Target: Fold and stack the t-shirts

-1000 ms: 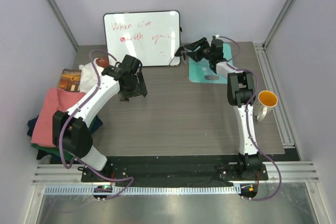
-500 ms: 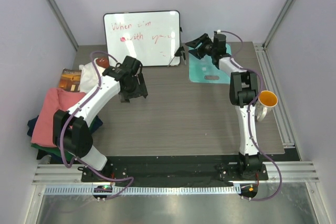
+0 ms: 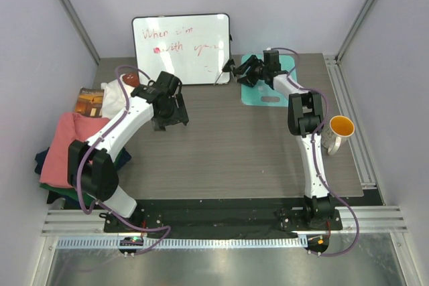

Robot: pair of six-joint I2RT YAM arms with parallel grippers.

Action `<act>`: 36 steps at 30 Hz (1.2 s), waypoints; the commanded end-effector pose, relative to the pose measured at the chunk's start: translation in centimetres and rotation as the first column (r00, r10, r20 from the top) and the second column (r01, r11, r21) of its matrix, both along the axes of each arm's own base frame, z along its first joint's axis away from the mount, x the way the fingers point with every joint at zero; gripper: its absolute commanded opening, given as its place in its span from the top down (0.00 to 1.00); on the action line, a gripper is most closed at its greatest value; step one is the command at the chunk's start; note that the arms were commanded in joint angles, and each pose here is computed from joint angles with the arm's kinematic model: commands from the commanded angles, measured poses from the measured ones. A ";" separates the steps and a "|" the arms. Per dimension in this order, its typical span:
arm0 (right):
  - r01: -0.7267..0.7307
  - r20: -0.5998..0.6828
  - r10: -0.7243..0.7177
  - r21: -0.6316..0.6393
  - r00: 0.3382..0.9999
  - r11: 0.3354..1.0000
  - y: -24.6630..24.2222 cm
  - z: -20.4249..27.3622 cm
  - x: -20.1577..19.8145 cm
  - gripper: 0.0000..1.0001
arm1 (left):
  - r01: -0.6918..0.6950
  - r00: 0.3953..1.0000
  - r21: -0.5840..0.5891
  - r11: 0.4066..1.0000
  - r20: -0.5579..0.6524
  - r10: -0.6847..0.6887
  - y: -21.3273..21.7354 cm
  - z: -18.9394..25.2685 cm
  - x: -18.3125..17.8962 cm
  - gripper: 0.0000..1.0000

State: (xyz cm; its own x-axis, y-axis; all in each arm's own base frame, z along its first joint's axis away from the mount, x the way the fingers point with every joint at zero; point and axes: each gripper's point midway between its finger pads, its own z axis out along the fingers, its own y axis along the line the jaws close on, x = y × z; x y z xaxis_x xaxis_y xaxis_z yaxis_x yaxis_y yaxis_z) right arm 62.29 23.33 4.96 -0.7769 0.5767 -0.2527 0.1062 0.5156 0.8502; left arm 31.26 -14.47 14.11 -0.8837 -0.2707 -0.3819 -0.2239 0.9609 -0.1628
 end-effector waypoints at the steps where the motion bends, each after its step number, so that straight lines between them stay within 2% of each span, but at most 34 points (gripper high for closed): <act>1: -0.051 -0.082 0.047 -0.053 0.995 0.997 1.9 -4.0 -1.7 0.39 | -0.009 1.000 -0.003 1.000 0.016 0.009 -0.1 0.3 0.6 0.25; 9: -0.113 -0.074 0.114 0.019 0.991 0.993 6.7 -4.2 -1.9 0.39 | -0.017 1.000 0.009 1.000 0.014 0.017 0.2 0.3 0.5 0.25; 17: -0.095 -0.056 0.101 0.111 0.993 0.989 9.4 -3.9 -1.3 0.39 | -0.021 1.000 0.025 0.999 0.003 0.021 0.5 0.2 0.5 0.25; 23: -0.099 -0.094 0.113 0.138 0.989 0.985 10.8 -5.1 -2.3 0.39 | -0.025 1.000 0.033 0.999 -0.002 0.025 0.6 0.1 0.5 0.25; 36: -0.077 -0.068 0.099 0.269 0.993 0.960 15.5 -3.6 -2.3 0.39 | -0.040 0.999 0.044 0.998 -0.010 0.040 1.2 0.2 -0.5 0.25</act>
State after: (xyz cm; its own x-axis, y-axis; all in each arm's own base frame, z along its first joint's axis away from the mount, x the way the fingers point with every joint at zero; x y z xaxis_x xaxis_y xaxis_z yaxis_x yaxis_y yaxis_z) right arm 63.40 33.86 5.30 -0.7946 0.5959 -0.1164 0.0665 0.2760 0.9589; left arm 30.87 -13.94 13.14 -0.8952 -0.2685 -0.3558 -0.2415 0.9631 -0.1191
